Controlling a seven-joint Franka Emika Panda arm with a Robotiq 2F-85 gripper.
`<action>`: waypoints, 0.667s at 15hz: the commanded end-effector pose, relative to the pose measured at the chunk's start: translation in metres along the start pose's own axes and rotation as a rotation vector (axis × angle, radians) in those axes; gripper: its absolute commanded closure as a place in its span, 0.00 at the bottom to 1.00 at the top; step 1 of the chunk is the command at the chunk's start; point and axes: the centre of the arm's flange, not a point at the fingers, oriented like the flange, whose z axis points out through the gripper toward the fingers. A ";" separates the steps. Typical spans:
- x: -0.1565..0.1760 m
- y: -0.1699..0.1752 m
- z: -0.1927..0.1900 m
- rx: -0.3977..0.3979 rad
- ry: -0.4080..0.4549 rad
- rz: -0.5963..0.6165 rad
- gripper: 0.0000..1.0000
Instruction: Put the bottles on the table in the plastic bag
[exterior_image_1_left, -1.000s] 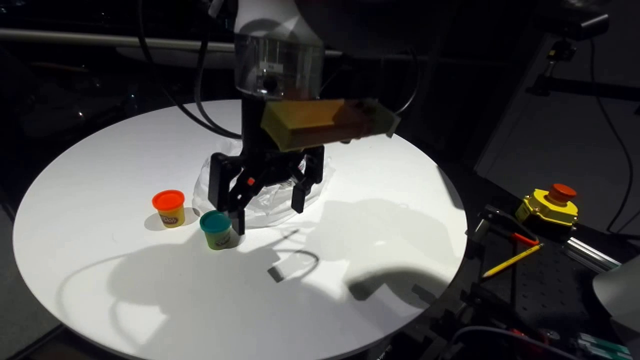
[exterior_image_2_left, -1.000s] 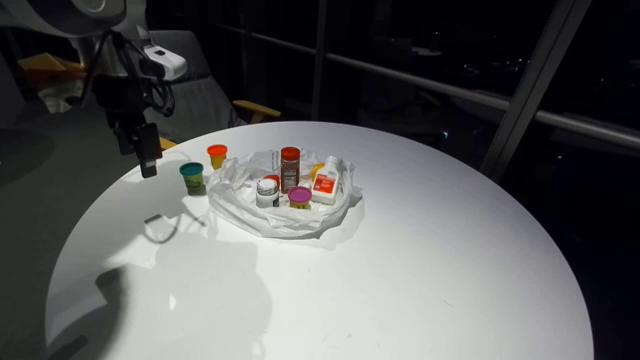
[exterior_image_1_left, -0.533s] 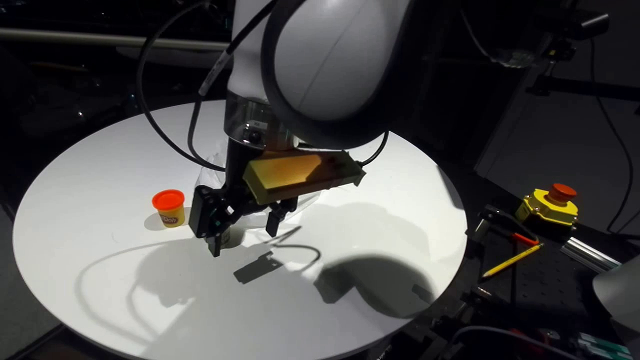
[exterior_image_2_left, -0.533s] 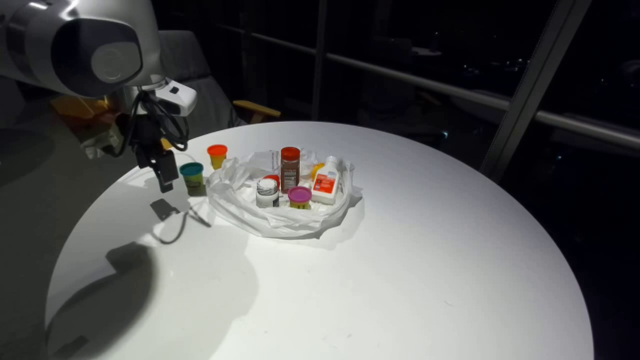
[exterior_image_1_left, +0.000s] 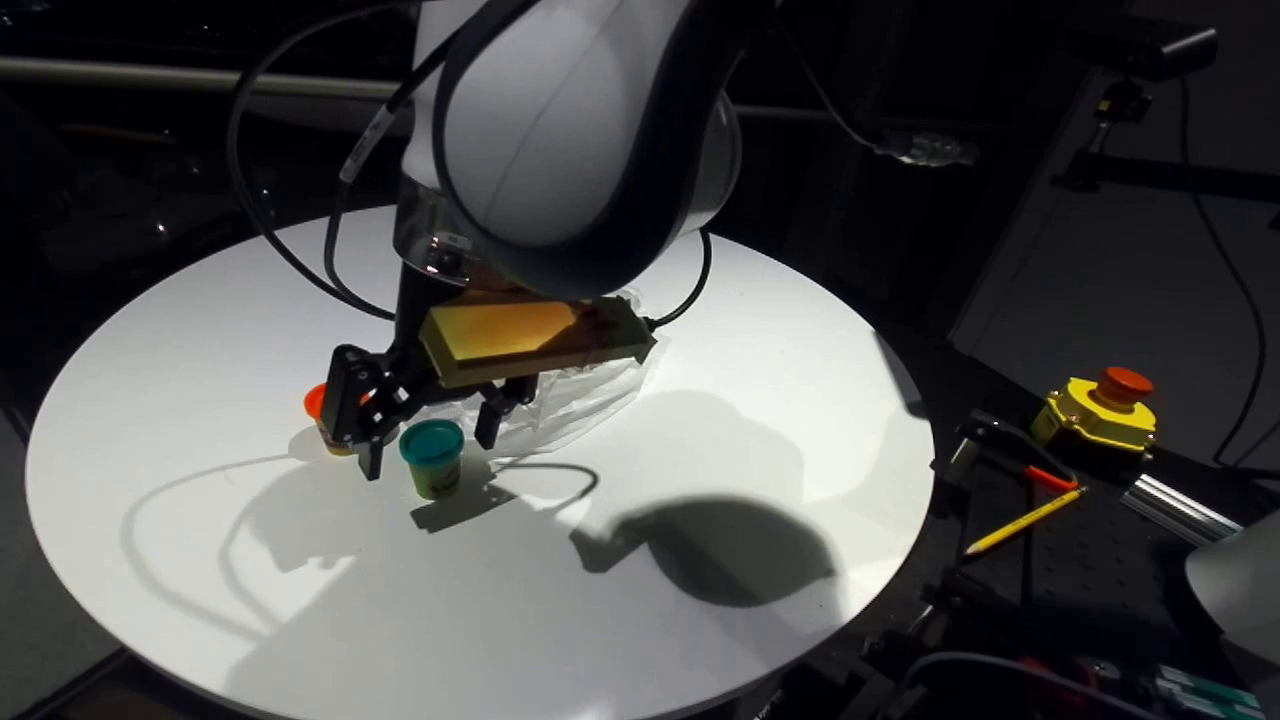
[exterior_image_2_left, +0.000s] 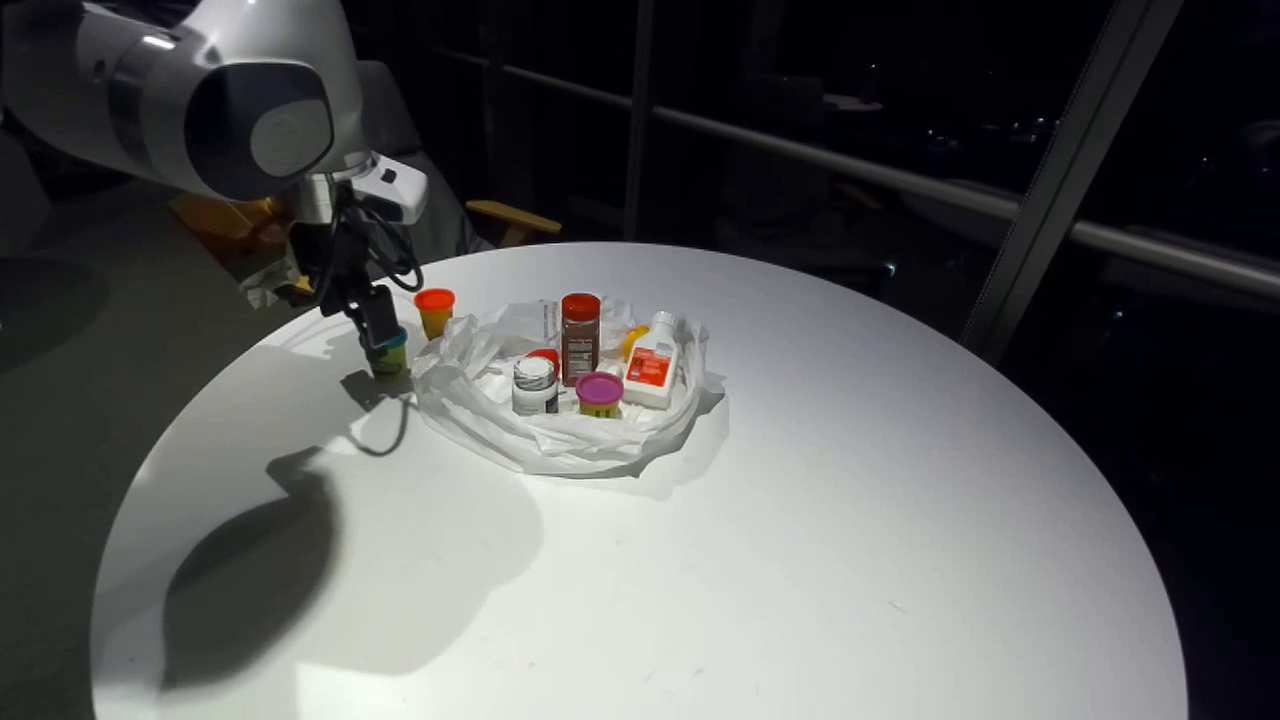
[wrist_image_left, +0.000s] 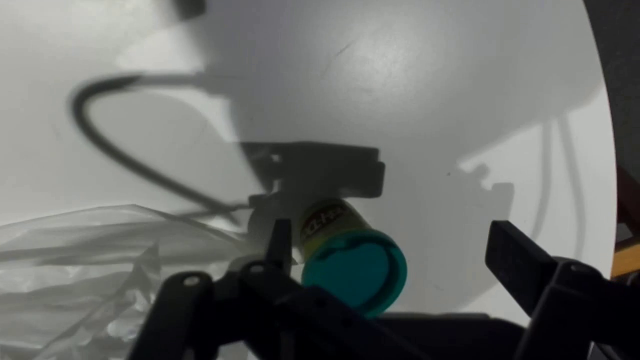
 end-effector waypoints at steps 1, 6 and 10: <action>0.023 -0.005 0.006 -0.001 0.018 -0.008 0.00; 0.035 0.009 0.016 -0.032 0.031 0.007 0.26; 0.036 0.011 0.013 -0.039 0.036 0.016 0.58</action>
